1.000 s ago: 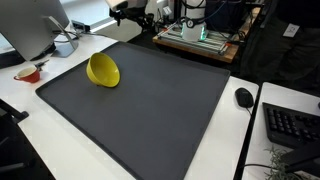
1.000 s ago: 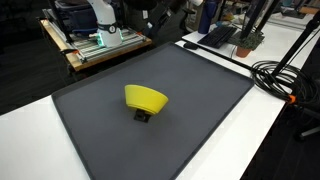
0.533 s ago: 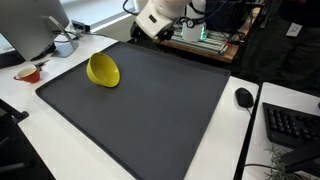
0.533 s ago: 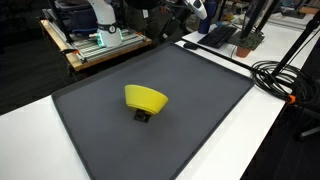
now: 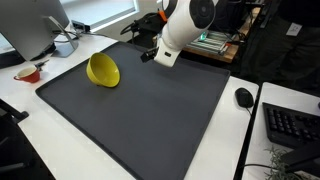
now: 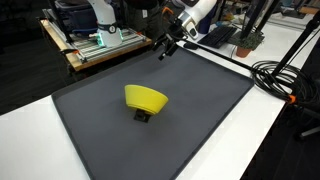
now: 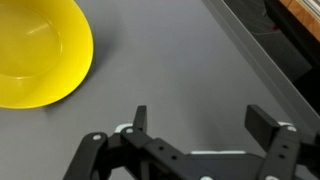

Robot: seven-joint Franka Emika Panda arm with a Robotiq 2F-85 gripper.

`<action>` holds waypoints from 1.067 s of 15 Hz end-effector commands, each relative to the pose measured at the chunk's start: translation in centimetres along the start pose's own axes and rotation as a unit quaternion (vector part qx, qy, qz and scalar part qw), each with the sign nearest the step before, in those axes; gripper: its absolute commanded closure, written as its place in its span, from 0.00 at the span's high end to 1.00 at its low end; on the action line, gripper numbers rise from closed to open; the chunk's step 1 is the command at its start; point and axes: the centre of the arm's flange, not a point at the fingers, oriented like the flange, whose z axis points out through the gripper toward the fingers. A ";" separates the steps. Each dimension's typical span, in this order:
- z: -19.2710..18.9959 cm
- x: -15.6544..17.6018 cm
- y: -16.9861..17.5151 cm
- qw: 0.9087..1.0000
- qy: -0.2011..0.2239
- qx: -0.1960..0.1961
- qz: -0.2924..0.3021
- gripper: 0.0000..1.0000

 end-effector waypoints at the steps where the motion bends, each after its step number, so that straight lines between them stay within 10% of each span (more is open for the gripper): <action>1: 0.5 -0.1 0.2 1.000 -0.002 0.003 -0.008 1.00; 7: 1.5 0.2 3.4 0.988 -0.093 -0.081 -0.089 1.00; 14: 3.9 1.3 7.4 0.947 -0.139 -0.153 -0.245 1.00; 16: 3.7 1.2 6.0 0.956 -0.132 -0.143 -0.220 1.00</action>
